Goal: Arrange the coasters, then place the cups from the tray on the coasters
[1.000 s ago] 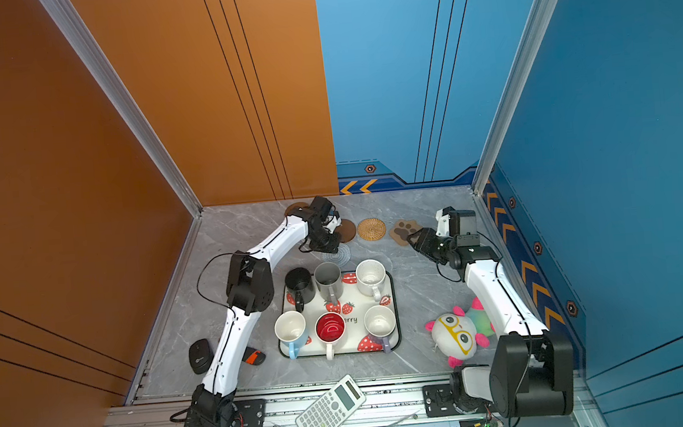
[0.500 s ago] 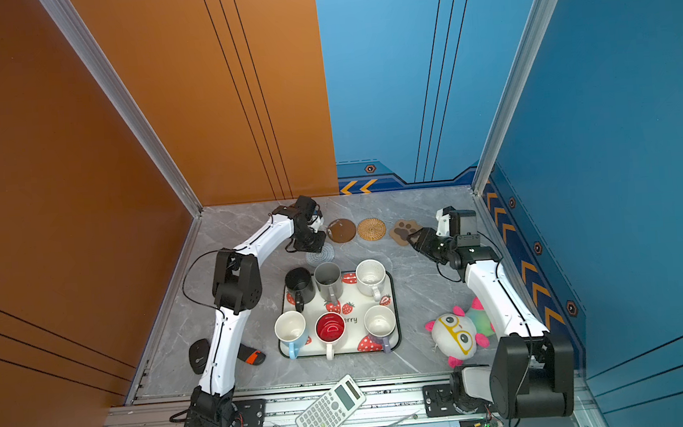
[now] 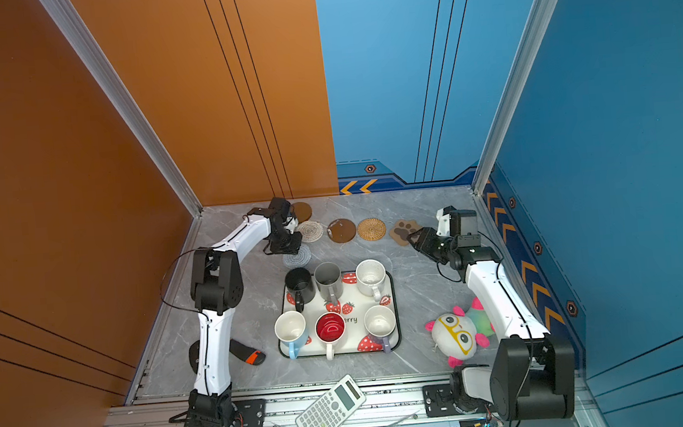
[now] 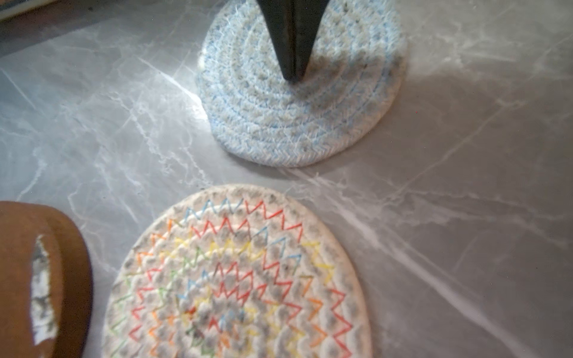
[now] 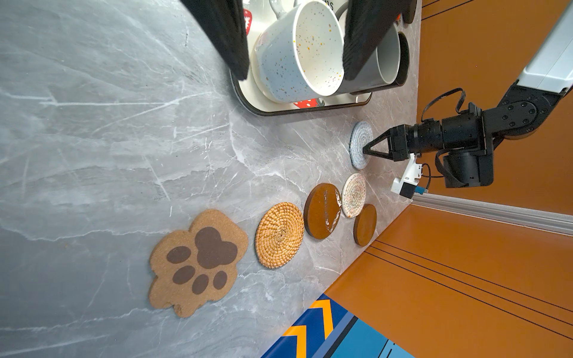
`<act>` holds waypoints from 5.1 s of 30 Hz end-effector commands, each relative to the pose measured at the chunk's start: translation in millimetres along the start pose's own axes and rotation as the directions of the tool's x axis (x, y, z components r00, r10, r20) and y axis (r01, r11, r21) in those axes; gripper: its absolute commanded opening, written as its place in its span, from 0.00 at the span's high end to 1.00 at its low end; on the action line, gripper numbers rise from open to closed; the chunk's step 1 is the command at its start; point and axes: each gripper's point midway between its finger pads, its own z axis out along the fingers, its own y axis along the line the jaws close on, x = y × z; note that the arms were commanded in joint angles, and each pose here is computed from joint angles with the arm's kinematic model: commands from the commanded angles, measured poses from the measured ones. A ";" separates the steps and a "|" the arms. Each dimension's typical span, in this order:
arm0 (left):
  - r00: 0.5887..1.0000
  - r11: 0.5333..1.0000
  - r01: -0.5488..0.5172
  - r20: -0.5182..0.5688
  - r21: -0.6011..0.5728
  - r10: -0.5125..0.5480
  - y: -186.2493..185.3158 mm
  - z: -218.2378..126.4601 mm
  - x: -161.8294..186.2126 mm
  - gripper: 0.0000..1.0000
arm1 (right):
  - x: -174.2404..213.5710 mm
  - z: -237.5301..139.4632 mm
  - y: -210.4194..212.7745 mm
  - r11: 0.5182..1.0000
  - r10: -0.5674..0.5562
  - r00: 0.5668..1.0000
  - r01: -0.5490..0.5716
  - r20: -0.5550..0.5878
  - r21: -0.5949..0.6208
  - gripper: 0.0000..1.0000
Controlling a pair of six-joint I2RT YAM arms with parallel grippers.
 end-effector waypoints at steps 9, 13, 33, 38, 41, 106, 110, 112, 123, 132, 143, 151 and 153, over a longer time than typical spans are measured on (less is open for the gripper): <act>0.980 0.980 0.173 -0.077 -0.101 -0.181 58.9 23.1 15.8 0.98 | -7.8 -12.4 7.2 1.000 0.000 0.999 0.001 0.042 -0.012 0.52; 0.977 0.975 0.206 -0.044 -0.086 -0.210 56.9 22.5 0.6 0.97 | -7.6 -13.8 6.8 1.000 0.000 0.999 0.000 0.044 -0.006 0.52; 0.943 0.942 0.325 0.103 -0.087 -0.316 69.9 15.1 -52.8 0.95 | -9.5 -25.0 8.4 1.000 -0.004 0.998 0.003 0.061 0.013 0.52; 0.938 0.941 0.332 0.129 -0.071 -0.321 65.5 1.5 -59.1 0.92 | -9.4 -28.1 9.0 1.000 -0.007 0.998 0.006 0.065 0.015 0.52; 0.943 0.951 0.302 0.169 -0.072 -0.287 59.0 -18.3 -67.1 0.86 | -9.9 -28.9 8.8 1.000 -0.008 0.998 0.007 0.070 0.017 0.52; 0.796 0.952 0.256 0.523 0.167 -0.305 -3.5 1.2 -184.2 0.16 | -23.2 39.0 47.7 0.996 -0.039 0.999 0.037 -0.016 -0.084 0.51; 0.794 0.947 0.268 0.516 0.178 -0.321 4.5 -17.7 -180.3 0.18 | -35.2 79.3 95.0 0.978 -0.097 0.994 0.085 -0.056 -0.191 0.54; 0.794 0.945 0.269 0.513 0.187 -0.327 7.4 -25.3 -178.9 0.18 | -36.7 106.0 118.8 0.966 -0.118 0.989 0.093 -0.092 -0.243 0.56; 0.773 0.911 0.304 0.486 0.281 -0.408 27.2 -44.7 -179.4 0.24 | -17.6 240.5 203.8 0.859 -0.075 0.964 -0.067 -0.254 -0.508 0.74; 0.736 0.875 0.357 0.478 0.326 -0.479 63.7 -32.3 -182.3 0.30 | -6.1 308.0 217.3 0.802 0.018 0.954 -0.193 -0.300 -0.565 0.74; 0.687 0.819 0.362 0.467 0.445 -0.557 76.5 -6.8 -198.9 0.33 | -5.6 356.9 191.7 0.823 0.142 0.954 -0.262 -0.265 -0.503 0.73; 0.640 0.785 0.316 0.491 0.534 -0.591 72.3 8.1 -218.9 0.35 | -7.1 363.0 185.6 0.822 0.169 0.951 -0.282 -0.260 -0.494 0.73; 0.626 0.776 0.310 0.496 0.550 -0.602 72.7 11.3 -222.8 0.35 | -5.0 362.7 186.3 0.820 0.166 0.949 -0.285 -0.269 -0.496 0.73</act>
